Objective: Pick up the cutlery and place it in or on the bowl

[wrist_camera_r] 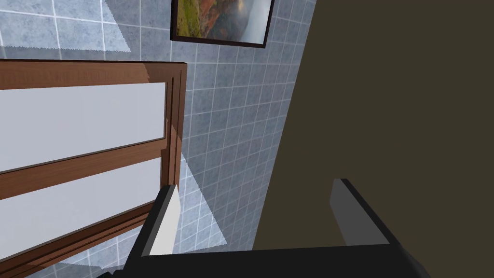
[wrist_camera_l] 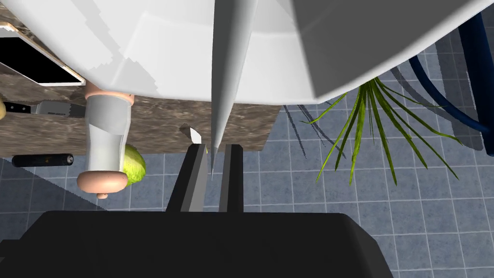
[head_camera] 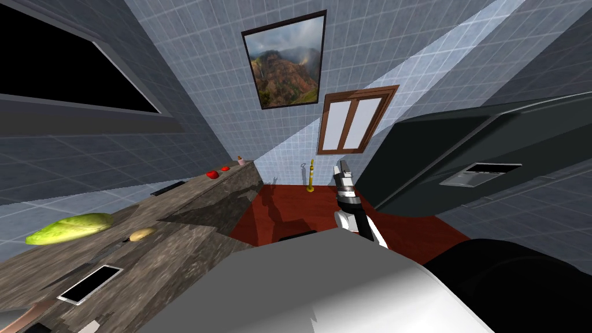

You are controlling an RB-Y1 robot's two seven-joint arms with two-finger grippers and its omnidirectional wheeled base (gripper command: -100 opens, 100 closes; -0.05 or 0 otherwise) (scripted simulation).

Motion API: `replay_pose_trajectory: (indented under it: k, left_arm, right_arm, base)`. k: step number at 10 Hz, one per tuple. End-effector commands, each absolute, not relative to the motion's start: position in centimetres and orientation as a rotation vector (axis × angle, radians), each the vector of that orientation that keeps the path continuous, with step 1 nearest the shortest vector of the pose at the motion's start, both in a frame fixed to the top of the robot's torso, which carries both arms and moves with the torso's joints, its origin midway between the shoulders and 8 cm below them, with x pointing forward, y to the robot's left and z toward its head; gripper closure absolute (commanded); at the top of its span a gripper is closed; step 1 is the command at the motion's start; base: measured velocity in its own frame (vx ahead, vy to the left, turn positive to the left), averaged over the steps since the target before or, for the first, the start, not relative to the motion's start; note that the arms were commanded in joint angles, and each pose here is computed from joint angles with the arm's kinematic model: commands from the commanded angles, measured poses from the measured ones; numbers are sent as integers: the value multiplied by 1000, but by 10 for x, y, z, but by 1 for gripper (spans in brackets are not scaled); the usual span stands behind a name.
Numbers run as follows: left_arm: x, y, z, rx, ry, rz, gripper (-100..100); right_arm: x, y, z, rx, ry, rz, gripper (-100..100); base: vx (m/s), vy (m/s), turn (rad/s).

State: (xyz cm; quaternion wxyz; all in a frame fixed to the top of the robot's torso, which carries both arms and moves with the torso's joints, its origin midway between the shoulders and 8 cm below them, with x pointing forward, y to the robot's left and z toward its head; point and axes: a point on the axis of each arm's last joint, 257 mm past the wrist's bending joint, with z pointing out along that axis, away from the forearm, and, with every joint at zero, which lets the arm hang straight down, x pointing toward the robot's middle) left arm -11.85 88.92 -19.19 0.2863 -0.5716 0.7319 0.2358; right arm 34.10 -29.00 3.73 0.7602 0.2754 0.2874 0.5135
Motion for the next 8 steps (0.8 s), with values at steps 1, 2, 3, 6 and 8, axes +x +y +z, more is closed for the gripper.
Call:
replay_pose_trajectory:
  k: [1,2,3,6,8]
  left_arm:
    - [-118,889,-192,-1528,1956,630,-100]
    - [-119,889,-192,-1528,1957,631,-100]
    - [-119,889,-192,-1528,1957,631,-100]
    - [-120,889,-192,-1529,1957,632,0]
    - [-91,897,-193,-1471,1948,660,-100]
  right_arm:
    - [341,-290,37,600,626,1118,0]
    - [341,-290,37,600,626,1118,0]
    - [341,-290,37,600,626,1118,0]
    - [341,-290,37,600,626,1118,0]
    - [341,-290,37,599,626,1118,0]
  base:
    - [-19,0,6]
    - [-10,0,1]
    - [0,0,0]
    - [-1,0,4]
    - [-98,23,109]
